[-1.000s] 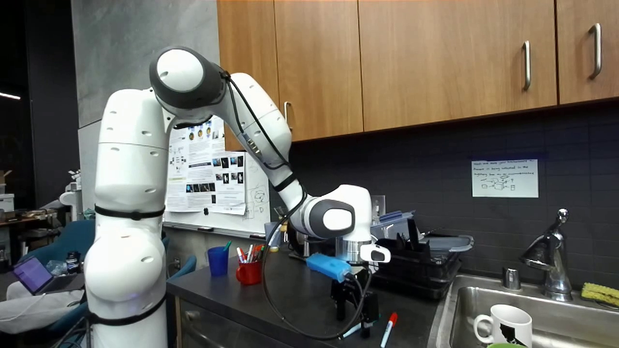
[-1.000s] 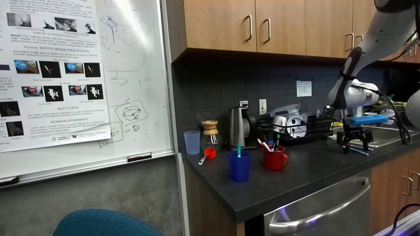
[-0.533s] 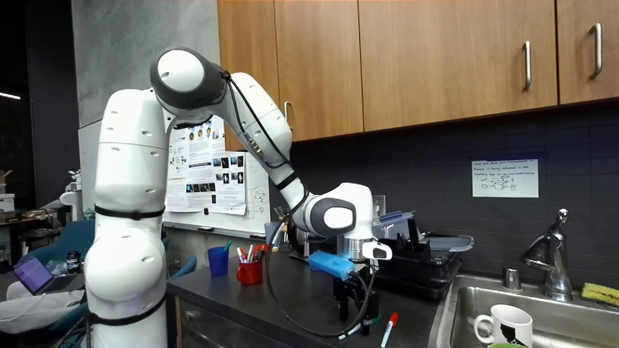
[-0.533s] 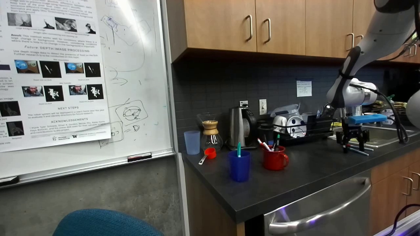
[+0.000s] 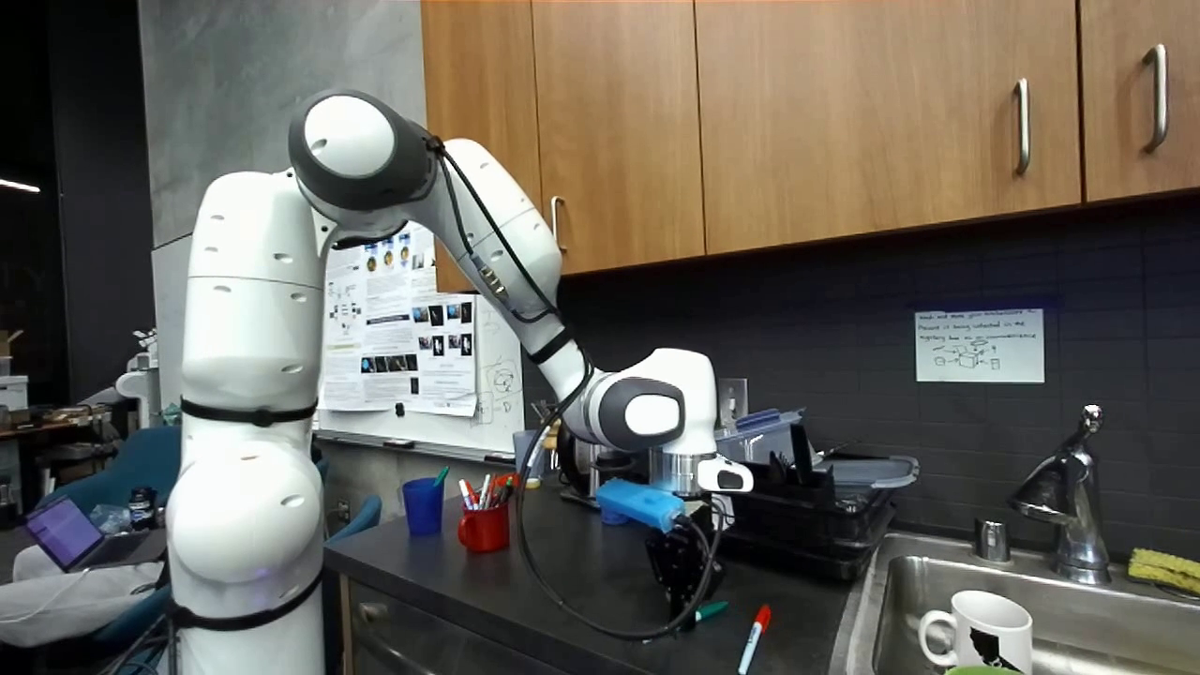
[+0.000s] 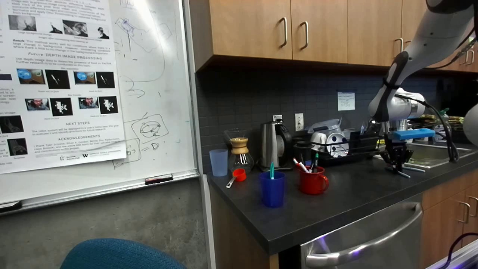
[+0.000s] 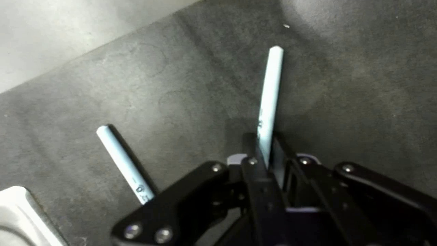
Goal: Pick up the green maker from the right of the kitchen counter and place it in front of the red mug on the kitchen counter
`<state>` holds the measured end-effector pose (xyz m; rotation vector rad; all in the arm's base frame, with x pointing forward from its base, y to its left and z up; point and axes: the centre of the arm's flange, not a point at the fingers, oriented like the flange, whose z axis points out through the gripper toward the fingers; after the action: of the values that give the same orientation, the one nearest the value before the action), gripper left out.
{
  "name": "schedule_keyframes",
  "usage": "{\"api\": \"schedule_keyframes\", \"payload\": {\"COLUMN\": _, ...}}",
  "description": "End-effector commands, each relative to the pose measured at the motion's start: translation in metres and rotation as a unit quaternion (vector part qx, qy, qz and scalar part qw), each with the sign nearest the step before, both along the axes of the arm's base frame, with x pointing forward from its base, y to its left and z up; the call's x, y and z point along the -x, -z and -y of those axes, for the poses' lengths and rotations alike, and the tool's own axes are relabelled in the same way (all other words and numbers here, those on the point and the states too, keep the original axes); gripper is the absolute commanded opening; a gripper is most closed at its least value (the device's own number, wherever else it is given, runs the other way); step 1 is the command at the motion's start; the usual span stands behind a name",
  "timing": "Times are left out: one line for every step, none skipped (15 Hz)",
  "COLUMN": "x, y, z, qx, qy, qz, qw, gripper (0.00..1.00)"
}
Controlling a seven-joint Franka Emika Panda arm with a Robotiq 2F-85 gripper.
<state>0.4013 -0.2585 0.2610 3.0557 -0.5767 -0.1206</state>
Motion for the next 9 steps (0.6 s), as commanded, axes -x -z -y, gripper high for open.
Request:
{"api": "schedule_keyframes", "payload": {"x": 0.004, "y": 0.006, "z": 0.007, "qx": 0.004, "qy": -0.001, "qz": 0.005, "qw": 1.0, "gripper": 0.0}}
{"api": "schedule_keyframes", "payload": {"x": 0.004, "y": 0.005, "z": 0.006, "qx": 0.006, "qy": -0.002, "qz": 0.006, "qw": 1.0, "gripper": 0.03}}
{"api": "schedule_keyframes", "payload": {"x": 0.004, "y": 0.003, "z": 0.005, "qx": 0.009, "qy": -0.001, "qz": 0.006, "qw": 0.9999, "gripper": 0.03}}
{"api": "schedule_keyframes", "payload": {"x": 0.006, "y": 0.0, "z": 0.003, "qx": 0.012, "qy": -0.001, "qz": 0.008, "qw": 0.9999, "gripper": 0.03}}
{"api": "schedule_keyframes", "payload": {"x": 0.008, "y": -0.003, "z": 0.001, "qx": 0.017, "qy": 0.0, "qz": 0.007, "qw": 0.9998, "gripper": 0.03}}
{"api": "schedule_keyframes", "payload": {"x": 0.01, "y": -0.01, "z": -0.001, "qx": 0.022, "qy": -0.005, "qz": 0.013, "qw": 0.9997, "gripper": 0.03}}
{"api": "schedule_keyframes", "payload": {"x": 0.013, "y": -0.016, "z": -0.003, "qx": 0.029, "qy": -0.01, "qz": 0.017, "qw": 0.9994, "gripper": 0.03}}
{"api": "schedule_keyframes", "payload": {"x": 0.016, "y": -0.024, "z": -0.007, "qx": 0.037, "qy": -0.015, "qz": 0.023, "qw": 0.9989, "gripper": 0.03}}
{"api": "schedule_keyframes", "payload": {"x": 0.019, "y": -0.032, "z": -0.01, "qx": 0.047, "qy": -0.02, "qz": 0.028, "qw": 0.9983, "gripper": 0.03}}
